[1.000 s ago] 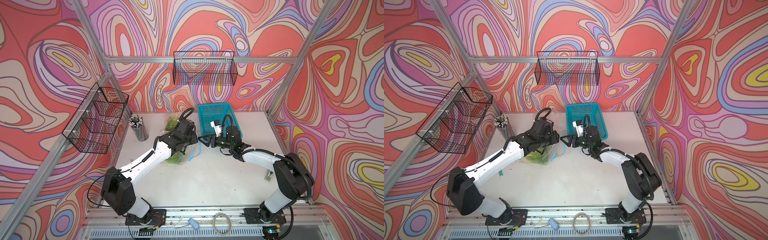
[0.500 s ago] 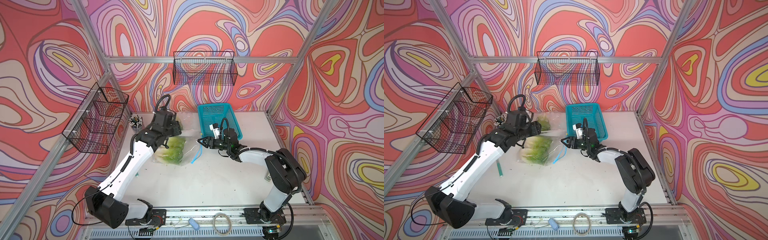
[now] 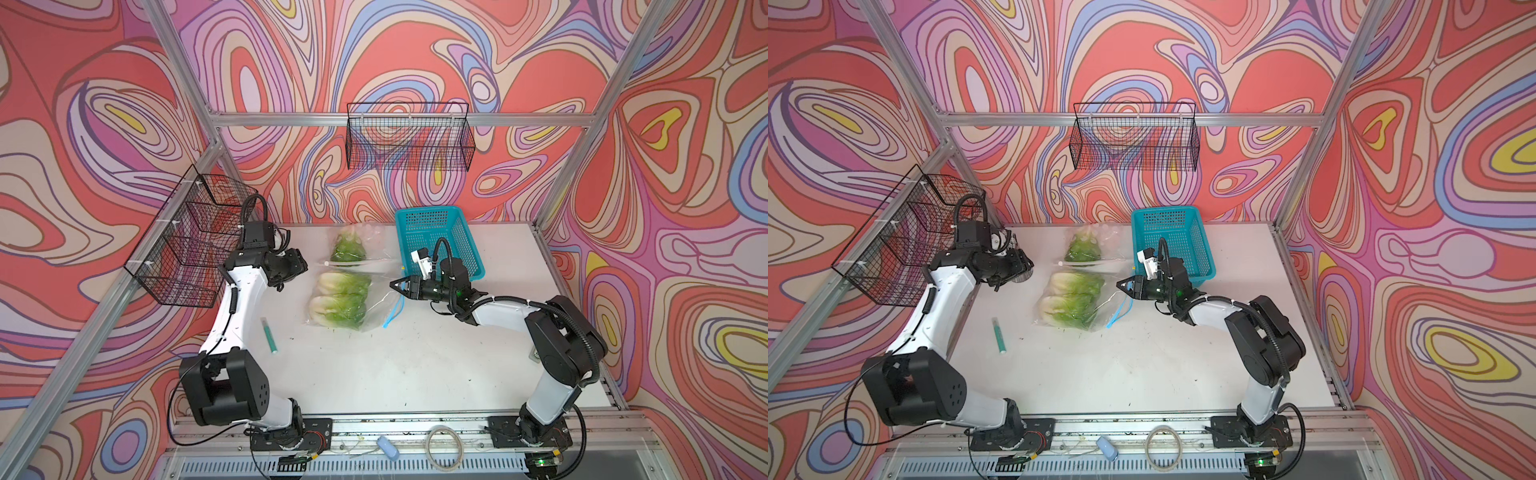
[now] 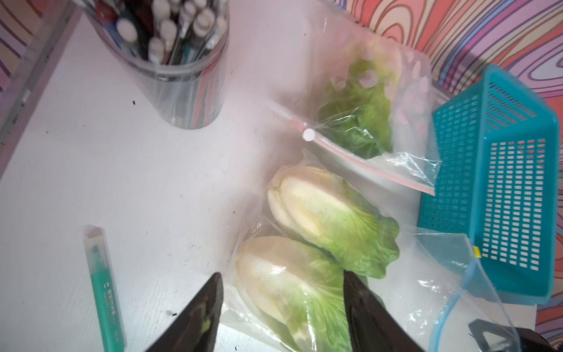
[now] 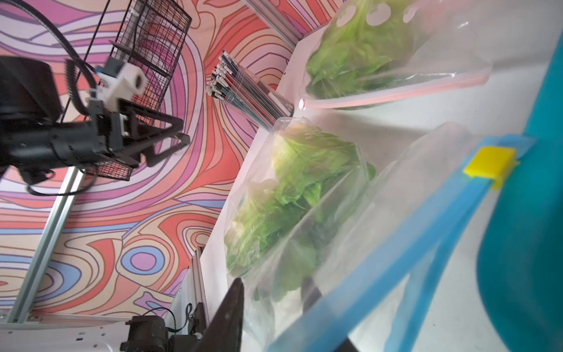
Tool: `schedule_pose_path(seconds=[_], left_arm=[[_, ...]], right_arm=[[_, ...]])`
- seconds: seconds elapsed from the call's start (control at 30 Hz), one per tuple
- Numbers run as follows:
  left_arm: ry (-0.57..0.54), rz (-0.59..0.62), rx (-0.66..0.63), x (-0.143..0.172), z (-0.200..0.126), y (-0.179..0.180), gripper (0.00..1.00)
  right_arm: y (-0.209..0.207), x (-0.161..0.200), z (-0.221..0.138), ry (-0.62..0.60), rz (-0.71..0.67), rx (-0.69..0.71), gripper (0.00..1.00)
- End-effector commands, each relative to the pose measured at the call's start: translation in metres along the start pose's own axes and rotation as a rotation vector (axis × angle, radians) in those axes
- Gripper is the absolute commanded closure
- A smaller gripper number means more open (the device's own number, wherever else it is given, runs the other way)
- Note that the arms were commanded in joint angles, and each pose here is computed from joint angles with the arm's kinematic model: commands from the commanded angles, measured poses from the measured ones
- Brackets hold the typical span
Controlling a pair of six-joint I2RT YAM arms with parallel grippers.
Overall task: Open the zip-top bag and take out the chinese cabbages
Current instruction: Adjust the zipper food storage bag at the center of the board.
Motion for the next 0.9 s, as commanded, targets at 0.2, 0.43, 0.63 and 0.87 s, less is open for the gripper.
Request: schedule_pose_path(seconds=[0.2,0.43,0.63,0.87], left_arm=[[0.210,-0.108,0.159,0.021,0.063,0.021,0.34],[0.293,-0.138,0.199,0.033,0.091,0.028,0.31],[0.320,-0.163,0.225,0.035,0.110,0.031,0.31],[0.367,-0.219,0.300,0.044,0.129,0.028,0.33]], right_arm=[[-0.002,0.000,0.007,0.016,0.001,-0.011,1.00],[-0.001,0.003,0.009,0.029,-0.006,-0.030,1.00],[-0.001,0.005,0.009,0.032,-0.011,-0.036,1.00],[-0.002,0.008,0.009,0.038,-0.003,-0.049,1.00]])
Point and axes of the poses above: each gripper's point midway between its finger pads, its own z axis out along the fingers, its own y axis along the line the jaws close on, x = y × z, the point moved 2 cm from there along -z, back along the fingers, and after that the axes turned 2 degrees about -z, right-handed, at the moved point
